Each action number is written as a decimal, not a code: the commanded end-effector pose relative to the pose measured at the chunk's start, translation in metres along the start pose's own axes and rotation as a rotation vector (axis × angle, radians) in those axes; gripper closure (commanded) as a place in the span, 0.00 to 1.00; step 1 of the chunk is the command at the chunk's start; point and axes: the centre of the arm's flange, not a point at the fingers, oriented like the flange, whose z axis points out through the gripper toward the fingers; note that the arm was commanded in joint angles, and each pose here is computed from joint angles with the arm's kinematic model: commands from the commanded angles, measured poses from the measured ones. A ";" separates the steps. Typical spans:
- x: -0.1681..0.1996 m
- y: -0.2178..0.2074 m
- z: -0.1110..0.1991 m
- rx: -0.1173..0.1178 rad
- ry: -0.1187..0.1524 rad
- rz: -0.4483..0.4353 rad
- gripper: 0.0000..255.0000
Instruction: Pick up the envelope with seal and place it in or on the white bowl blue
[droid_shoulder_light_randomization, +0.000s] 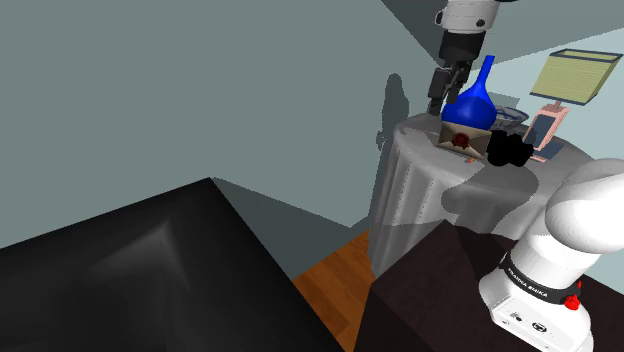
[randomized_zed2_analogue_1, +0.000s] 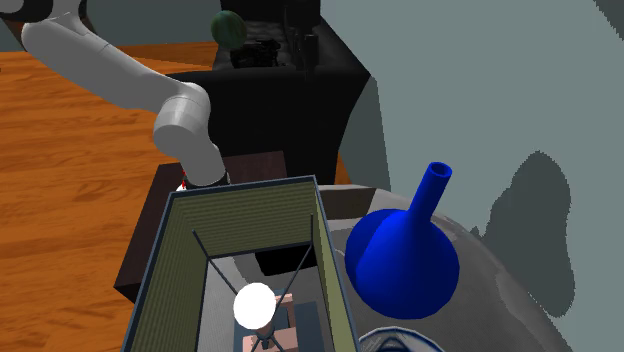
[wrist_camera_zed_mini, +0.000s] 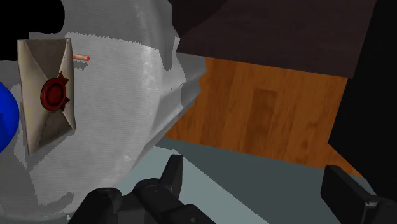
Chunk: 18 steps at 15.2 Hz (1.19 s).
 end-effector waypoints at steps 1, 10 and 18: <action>0.000 0.000 0.000 0.000 0.000 0.000 0.00; 0.001 0.112 0.052 0.034 -0.027 0.039 0.00; -0.003 0.210 0.102 0.064 -0.050 0.073 0.00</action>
